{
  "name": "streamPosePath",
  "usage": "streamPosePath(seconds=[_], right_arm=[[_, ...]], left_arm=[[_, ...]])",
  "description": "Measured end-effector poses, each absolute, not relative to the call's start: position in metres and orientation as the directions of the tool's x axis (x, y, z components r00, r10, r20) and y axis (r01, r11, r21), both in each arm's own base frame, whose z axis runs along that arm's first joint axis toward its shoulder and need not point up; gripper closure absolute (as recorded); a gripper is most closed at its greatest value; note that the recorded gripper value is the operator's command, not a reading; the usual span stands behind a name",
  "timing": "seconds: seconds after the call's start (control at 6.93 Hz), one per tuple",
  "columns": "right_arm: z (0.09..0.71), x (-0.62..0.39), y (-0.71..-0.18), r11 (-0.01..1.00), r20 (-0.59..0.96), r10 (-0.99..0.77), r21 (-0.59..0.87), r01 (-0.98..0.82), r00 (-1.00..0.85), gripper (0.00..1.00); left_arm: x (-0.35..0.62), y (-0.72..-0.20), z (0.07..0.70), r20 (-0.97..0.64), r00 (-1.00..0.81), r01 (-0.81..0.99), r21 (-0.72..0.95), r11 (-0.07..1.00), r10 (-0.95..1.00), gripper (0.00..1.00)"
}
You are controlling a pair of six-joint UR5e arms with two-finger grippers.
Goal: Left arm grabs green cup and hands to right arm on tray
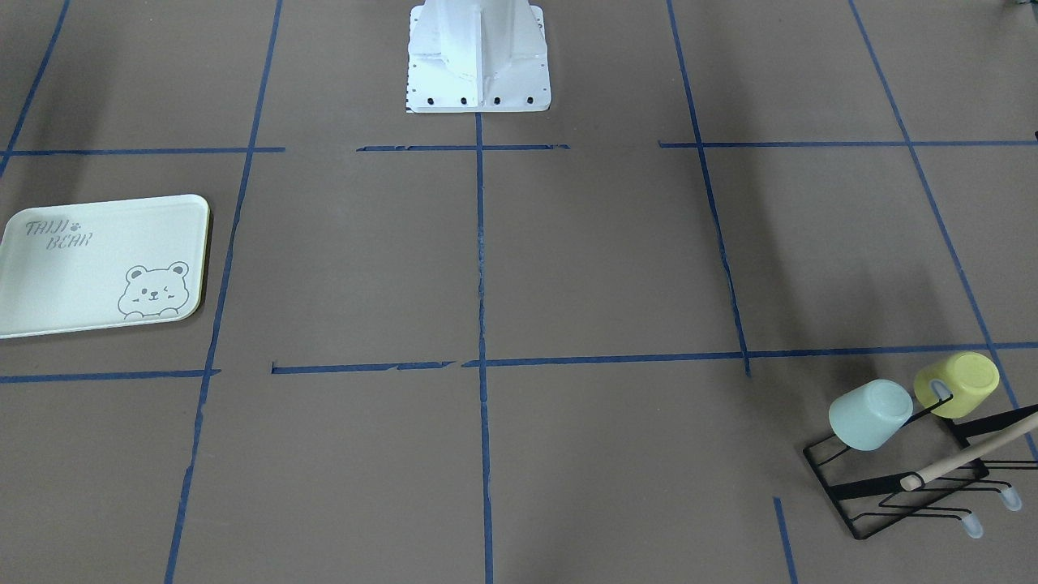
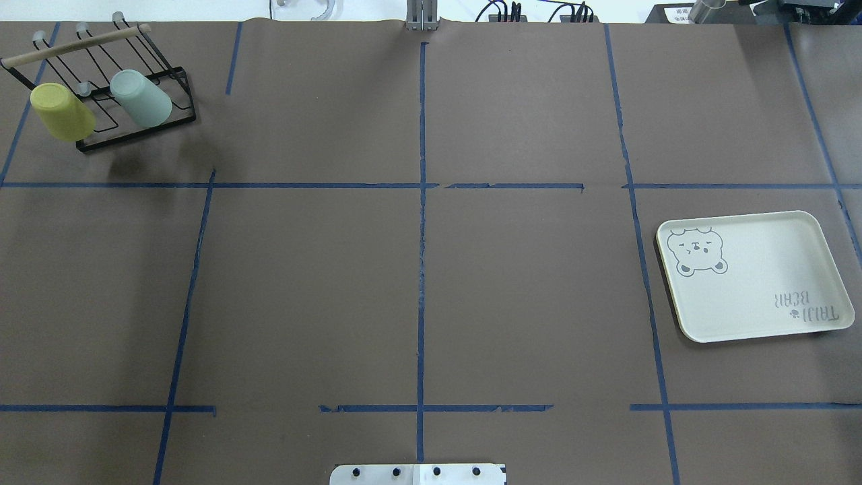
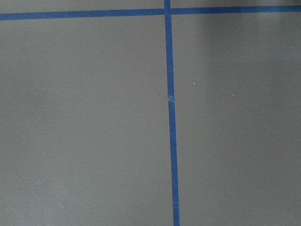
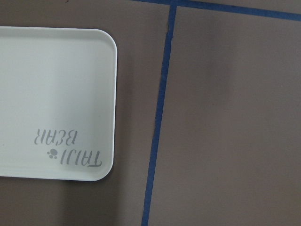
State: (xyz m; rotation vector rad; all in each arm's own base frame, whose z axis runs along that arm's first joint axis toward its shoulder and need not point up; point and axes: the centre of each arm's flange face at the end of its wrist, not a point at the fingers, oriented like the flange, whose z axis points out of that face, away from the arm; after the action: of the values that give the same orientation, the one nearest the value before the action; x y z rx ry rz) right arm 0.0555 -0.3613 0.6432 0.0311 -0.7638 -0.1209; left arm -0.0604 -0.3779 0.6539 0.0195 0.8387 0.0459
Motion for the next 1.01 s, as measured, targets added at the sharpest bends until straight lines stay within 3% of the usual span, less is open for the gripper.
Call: streamPosePath(seconds=[0.72,1.01], right_arm=[[0.640,0.055,-0.363,0.992,0.687,-0.125,0.079,0.097,0.716,0.00],[0.638,0.055,-0.365,0.992,0.687,-0.128,0.084,0.097,0.716,0.00]], left_arm=[[-0.060,-0.385,0.643,-0.742,0.667,-0.034,0.062,0.998,0.068,0.00],[-0.060,-0.417,0.614,-0.736,0.665,-0.031,0.137,0.990,0.122,0.00]])
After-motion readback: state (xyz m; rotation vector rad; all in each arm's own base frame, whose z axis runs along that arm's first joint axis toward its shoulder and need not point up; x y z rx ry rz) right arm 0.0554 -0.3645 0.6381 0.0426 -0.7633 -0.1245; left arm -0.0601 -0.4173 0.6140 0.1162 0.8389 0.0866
